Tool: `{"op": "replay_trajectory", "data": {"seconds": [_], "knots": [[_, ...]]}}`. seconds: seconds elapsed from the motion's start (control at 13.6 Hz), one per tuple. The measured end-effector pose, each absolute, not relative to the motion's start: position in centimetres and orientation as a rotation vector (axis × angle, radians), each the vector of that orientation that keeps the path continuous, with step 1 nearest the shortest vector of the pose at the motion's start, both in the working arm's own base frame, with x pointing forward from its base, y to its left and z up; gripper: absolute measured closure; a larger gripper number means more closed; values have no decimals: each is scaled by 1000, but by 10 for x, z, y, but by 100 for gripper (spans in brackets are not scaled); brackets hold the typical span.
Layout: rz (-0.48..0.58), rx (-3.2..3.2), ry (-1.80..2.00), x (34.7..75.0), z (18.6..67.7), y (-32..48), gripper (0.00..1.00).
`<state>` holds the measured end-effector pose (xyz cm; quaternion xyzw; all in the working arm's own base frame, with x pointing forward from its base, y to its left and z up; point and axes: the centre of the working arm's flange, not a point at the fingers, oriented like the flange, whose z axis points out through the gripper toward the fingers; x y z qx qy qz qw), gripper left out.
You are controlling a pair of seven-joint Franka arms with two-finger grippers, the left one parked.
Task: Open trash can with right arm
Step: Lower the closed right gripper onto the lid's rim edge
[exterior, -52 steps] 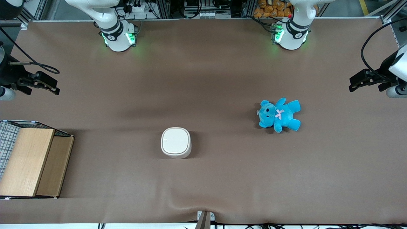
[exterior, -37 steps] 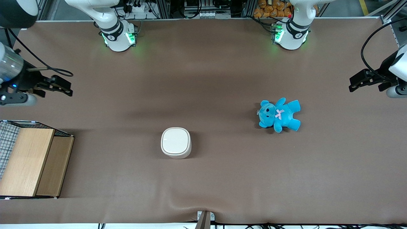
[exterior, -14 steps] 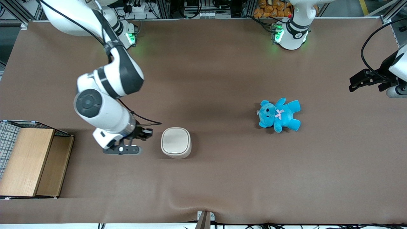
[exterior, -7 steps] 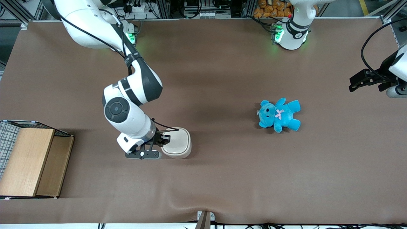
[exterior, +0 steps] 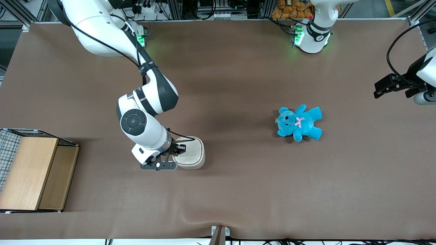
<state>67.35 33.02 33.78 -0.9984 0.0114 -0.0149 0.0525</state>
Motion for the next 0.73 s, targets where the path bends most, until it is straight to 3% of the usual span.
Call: {"op": "replay_trajectory", "data": {"seconds": [0.73], "knots": [[-25, -3045, 28, 666, 316, 332, 99]]}}
